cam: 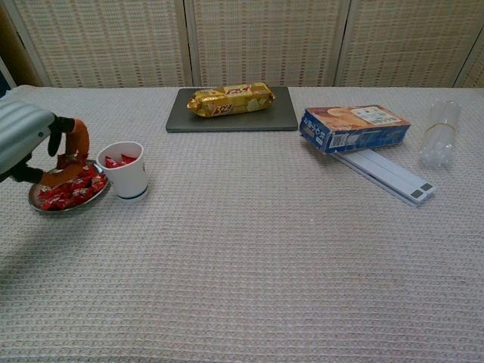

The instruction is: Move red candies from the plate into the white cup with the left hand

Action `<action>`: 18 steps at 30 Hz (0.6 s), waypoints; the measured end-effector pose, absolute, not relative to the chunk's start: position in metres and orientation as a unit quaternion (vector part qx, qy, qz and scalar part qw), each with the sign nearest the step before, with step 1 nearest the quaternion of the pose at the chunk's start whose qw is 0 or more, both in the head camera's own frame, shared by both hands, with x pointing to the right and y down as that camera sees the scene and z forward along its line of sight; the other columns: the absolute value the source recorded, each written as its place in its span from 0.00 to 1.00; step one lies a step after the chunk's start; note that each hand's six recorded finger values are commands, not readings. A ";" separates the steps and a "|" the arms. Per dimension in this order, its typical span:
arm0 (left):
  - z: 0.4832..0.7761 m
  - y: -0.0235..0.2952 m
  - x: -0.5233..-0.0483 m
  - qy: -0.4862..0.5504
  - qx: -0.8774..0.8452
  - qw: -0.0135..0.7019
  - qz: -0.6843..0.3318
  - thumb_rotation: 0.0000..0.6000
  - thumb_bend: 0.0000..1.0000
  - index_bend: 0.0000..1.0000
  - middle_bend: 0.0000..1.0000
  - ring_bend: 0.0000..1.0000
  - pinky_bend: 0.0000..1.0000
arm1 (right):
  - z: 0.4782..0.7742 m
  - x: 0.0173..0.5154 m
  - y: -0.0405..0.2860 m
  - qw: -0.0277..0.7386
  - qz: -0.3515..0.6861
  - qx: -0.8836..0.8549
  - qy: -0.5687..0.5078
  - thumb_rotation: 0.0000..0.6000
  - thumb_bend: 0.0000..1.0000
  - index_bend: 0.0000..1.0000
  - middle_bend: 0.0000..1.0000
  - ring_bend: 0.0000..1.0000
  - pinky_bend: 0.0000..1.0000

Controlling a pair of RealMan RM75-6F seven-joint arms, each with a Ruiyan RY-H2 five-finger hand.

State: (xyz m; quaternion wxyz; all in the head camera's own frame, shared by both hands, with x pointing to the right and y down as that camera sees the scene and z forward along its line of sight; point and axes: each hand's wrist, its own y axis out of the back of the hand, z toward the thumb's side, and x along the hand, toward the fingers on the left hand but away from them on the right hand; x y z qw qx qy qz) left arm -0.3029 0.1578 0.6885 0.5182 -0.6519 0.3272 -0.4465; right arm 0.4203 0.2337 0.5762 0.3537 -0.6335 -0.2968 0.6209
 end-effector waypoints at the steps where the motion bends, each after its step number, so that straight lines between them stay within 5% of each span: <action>1: 0.688 0.150 -0.296 0.327 -0.654 0.518 -0.444 1.00 0.45 0.55 0.60 0.56 1.00 | 0.577 0.421 0.234 0.353 0.622 -0.633 -0.297 1.00 0.06 0.00 0.00 0.00 0.00; 6: 0.691 0.116 -0.269 0.327 -0.659 0.513 -0.443 1.00 0.44 0.53 0.58 0.53 1.00 | 0.577 0.423 0.231 0.351 0.625 -0.630 -0.300 1.00 0.06 0.00 0.00 0.00 0.00; 18: 0.703 0.121 -0.268 0.303 -0.658 0.510 -0.463 1.00 0.43 0.44 0.50 0.47 1.00 | 0.576 0.424 0.230 0.351 0.625 -0.628 -0.302 1.00 0.06 0.00 0.00 0.00 0.00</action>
